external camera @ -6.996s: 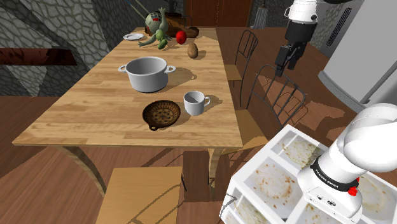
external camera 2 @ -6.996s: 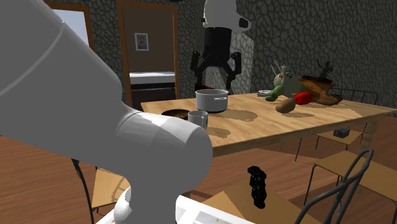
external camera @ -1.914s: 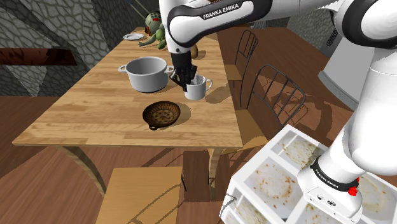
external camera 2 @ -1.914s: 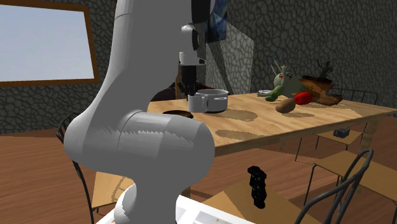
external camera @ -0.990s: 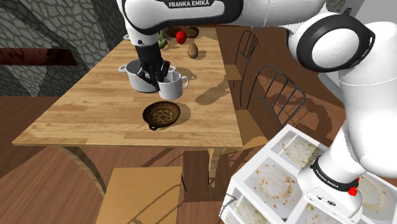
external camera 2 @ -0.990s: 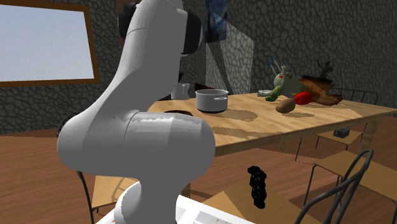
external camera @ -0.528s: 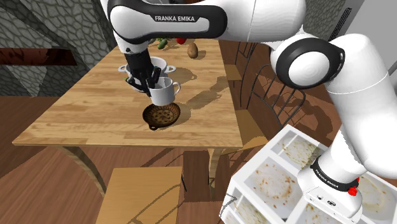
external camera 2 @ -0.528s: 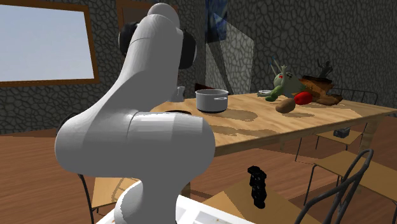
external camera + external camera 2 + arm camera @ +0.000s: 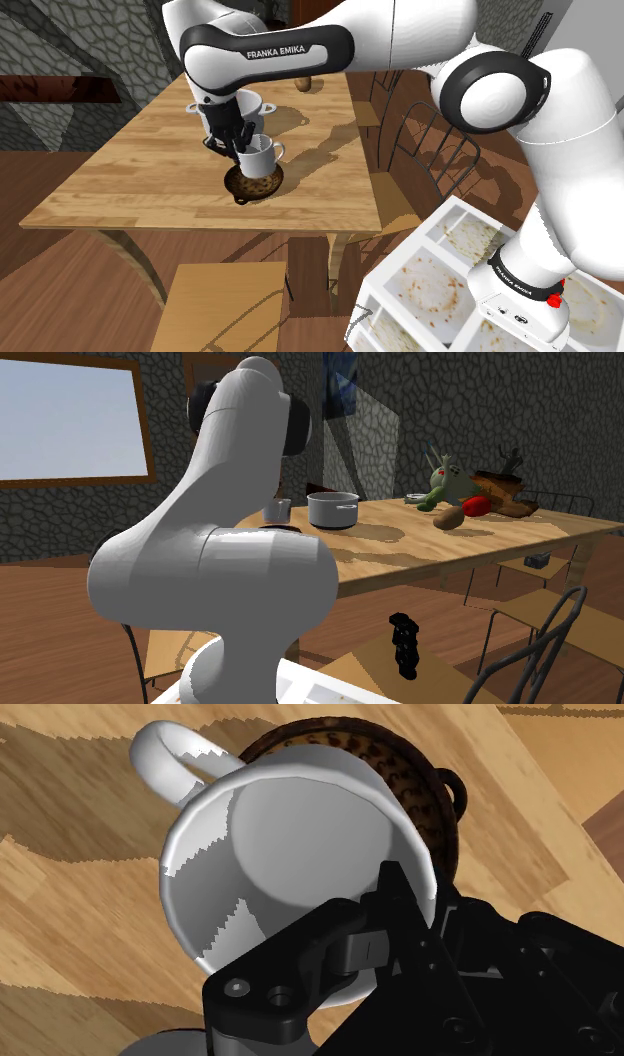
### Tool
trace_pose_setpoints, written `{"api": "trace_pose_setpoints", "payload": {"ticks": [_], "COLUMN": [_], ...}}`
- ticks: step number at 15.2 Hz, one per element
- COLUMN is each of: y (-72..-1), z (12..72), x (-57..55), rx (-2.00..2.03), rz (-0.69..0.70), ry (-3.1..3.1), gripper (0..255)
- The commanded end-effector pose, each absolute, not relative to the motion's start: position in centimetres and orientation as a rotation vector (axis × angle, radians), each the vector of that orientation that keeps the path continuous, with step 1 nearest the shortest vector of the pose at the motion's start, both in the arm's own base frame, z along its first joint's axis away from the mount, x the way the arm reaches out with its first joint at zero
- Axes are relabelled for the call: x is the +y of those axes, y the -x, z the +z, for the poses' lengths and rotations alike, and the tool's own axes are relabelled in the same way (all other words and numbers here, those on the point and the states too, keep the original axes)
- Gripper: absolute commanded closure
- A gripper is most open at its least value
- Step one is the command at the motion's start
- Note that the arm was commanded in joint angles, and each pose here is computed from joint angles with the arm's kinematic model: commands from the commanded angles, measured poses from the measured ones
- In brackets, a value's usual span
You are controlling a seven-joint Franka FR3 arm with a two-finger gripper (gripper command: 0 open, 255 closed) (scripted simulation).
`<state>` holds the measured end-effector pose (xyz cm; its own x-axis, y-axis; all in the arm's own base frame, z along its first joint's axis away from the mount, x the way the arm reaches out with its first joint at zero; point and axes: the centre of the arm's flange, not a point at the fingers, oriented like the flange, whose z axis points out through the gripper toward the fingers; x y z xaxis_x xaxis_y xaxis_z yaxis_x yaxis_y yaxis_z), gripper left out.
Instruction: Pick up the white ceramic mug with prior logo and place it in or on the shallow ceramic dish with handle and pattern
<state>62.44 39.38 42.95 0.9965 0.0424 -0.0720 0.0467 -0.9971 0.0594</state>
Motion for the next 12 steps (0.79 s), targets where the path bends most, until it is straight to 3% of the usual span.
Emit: {"api": "trace_pose_setpoints", "payload": {"ticks": [1,12], "y": [-62.4,-62.4], "z": [41.8,39.9], "x": [39.3,39.3], "rx": [0.069,0.069], "rz": [-0.108,-0.108], "ry": [-3.078,-3.078], "gripper": [255,255]}}
